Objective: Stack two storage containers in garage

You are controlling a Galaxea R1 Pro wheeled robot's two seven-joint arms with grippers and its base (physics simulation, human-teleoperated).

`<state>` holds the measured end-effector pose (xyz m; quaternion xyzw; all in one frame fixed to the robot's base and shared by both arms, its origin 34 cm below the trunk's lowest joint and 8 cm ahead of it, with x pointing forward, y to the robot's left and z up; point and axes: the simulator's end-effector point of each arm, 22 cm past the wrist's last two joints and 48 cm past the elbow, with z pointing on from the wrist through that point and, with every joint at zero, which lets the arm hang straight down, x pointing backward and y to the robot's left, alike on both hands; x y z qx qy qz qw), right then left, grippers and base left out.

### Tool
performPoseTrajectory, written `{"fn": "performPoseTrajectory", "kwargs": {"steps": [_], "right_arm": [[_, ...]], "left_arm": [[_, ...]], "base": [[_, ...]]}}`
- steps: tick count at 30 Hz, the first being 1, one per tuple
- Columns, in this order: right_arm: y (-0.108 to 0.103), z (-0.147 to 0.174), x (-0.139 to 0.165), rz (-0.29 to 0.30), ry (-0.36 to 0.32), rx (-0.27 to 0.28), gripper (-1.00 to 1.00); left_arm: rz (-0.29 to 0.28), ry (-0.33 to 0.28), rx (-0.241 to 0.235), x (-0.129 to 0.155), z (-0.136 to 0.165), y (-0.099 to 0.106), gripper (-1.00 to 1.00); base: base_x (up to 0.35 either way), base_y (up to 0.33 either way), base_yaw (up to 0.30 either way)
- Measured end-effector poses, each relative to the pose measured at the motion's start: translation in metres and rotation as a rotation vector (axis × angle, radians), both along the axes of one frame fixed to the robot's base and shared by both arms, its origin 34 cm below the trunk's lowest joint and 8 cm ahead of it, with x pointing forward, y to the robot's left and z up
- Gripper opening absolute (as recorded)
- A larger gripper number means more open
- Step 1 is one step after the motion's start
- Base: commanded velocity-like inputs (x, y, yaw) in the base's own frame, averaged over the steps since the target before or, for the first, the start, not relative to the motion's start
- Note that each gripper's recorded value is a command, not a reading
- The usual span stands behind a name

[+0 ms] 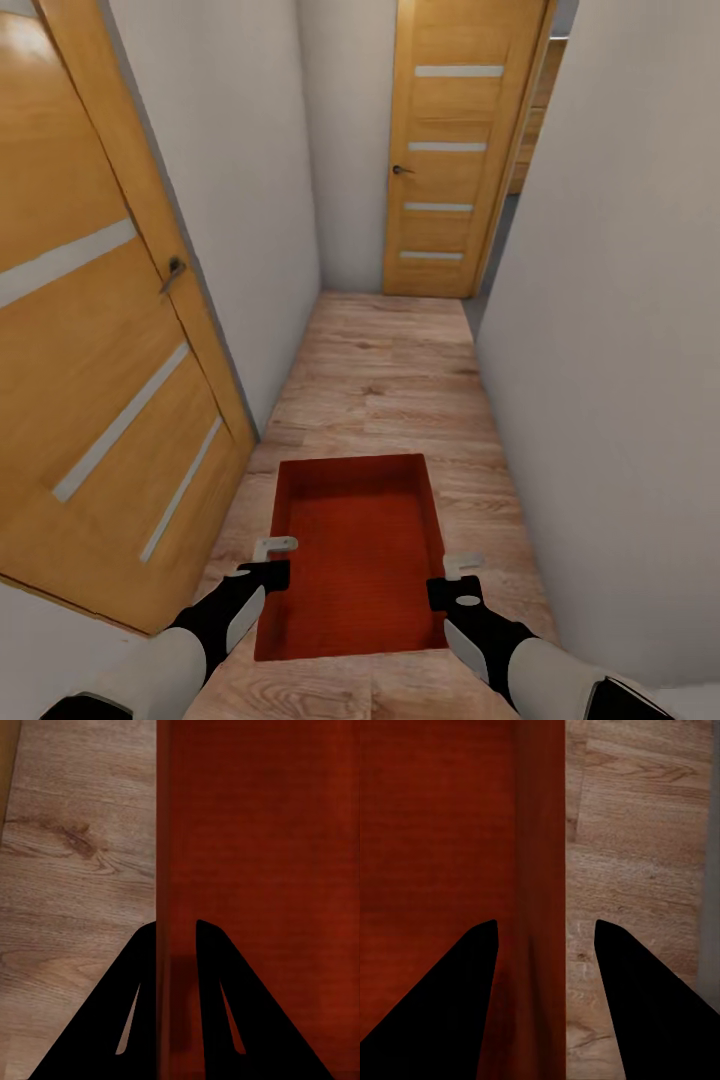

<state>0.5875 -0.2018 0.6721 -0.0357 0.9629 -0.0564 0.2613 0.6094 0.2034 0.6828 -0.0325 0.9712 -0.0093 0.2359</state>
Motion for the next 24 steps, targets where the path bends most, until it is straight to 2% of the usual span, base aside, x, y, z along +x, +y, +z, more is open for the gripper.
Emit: {"fn": "performPoseTrajectory", "kwargs": {"steps": [8, 24], "right_arm": [[0.0005, 0.0001, 0.0, 0.0, -0.001, -0.001, -1.0], [0.0006, -0.0001, -0.0003, 0.0, 0.001, 0.0, -1.0]], "left_arm": [[0.0, 0.0, 0.0, 0.0001, 0.0, 0.0005, -1.0], [-0.001, 0.001, 0.0, -0.0002, -0.0002, 0.0005, -1.0]], "base": [[0.323, 0.0, -0.181], [0.323, 0.0, -0.006]]}}
